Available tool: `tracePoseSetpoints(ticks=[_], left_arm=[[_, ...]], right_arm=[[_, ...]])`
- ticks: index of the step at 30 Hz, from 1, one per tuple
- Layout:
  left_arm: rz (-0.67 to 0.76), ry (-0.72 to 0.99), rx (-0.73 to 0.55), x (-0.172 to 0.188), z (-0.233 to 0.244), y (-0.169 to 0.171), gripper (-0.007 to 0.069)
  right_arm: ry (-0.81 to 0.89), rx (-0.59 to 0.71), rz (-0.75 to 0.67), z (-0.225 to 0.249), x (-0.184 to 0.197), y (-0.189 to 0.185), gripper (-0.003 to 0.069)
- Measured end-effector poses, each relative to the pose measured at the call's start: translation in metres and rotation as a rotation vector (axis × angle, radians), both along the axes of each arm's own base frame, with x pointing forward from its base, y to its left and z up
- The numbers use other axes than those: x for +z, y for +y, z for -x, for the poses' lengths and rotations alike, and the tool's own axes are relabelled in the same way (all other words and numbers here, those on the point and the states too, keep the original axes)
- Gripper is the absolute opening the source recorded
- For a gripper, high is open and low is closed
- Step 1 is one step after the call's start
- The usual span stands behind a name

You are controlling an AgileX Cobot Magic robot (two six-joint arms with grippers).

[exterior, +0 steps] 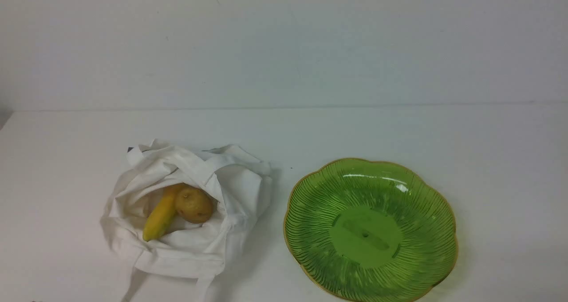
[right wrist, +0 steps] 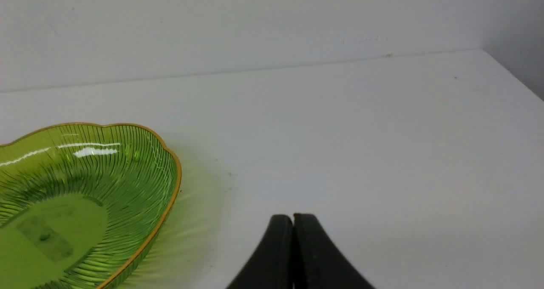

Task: Take the fruit out of the cloth bag on the white table and place them on a plate.
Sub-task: 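Reach into the white bag and grasp the banana with the left gripper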

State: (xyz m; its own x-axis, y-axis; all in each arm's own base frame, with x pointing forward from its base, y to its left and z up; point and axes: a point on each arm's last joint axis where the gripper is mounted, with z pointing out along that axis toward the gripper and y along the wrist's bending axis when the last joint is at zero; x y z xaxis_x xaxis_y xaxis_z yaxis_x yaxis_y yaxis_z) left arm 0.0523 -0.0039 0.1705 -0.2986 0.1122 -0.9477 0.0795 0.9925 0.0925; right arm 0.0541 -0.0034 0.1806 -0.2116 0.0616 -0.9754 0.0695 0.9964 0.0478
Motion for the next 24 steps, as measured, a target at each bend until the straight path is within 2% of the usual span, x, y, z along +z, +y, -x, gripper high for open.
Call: tracePoseSetpoints(ticks=[21, 24], left_arm=[[-0.012, -0.004, -0.003, 0.0003, -0.0001, 0.0000, -0.0008], [0.077, -0.041, 0.006, 0.0034, -0.0012, -0.0015, -0.0008]], right_arm=[[0.000, 0.000, 0.000, 0.0000, 0.0000, 0.0000, -0.0013], [0.000, 0.000, 0.000, 0.0000, 0.0000, 0.0000, -0.0013]])
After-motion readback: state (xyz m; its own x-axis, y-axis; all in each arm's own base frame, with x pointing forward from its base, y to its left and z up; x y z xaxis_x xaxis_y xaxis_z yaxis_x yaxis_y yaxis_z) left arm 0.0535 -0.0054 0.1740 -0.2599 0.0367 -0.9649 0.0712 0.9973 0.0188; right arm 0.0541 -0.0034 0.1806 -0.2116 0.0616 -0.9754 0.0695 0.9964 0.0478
